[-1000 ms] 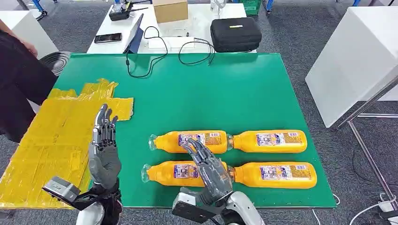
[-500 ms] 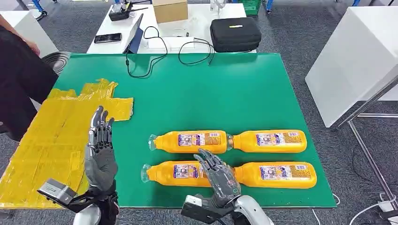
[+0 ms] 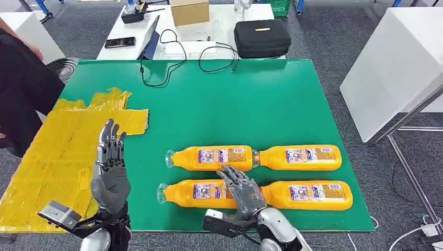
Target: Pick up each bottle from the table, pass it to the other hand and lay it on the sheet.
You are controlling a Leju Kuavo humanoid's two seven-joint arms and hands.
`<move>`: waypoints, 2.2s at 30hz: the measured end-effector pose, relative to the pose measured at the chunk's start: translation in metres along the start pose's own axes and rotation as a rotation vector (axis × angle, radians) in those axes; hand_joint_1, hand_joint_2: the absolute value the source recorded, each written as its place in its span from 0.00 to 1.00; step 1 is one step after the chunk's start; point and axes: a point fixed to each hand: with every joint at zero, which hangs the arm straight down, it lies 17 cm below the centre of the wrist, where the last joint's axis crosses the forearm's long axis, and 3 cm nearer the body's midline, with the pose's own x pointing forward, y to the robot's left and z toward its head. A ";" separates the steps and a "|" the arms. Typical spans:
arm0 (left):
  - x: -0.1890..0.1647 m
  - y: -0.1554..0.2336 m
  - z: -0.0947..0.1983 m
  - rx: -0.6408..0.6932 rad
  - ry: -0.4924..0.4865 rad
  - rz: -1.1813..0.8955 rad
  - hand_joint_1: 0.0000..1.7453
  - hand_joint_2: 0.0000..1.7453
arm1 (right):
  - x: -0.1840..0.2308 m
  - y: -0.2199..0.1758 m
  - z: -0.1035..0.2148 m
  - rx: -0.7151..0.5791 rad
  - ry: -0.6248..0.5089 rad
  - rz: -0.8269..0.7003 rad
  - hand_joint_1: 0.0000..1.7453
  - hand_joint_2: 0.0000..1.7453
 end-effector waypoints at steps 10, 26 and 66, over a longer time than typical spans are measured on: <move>0.001 -0.001 -0.001 -0.003 -0.004 0.015 0.00 0.00 | -0.021 0.016 -0.019 0.109 0.016 0.055 0.98 1.00; 0.005 0.002 -0.005 0.012 -0.024 0.042 0.00 0.00 | -0.030 0.025 -0.022 0.215 -0.044 0.041 1.00 1.00; -0.021 0.072 0.021 0.327 0.120 0.244 0.00 1.00 | 0.079 -0.107 0.026 -0.354 -0.261 -0.577 1.00 1.00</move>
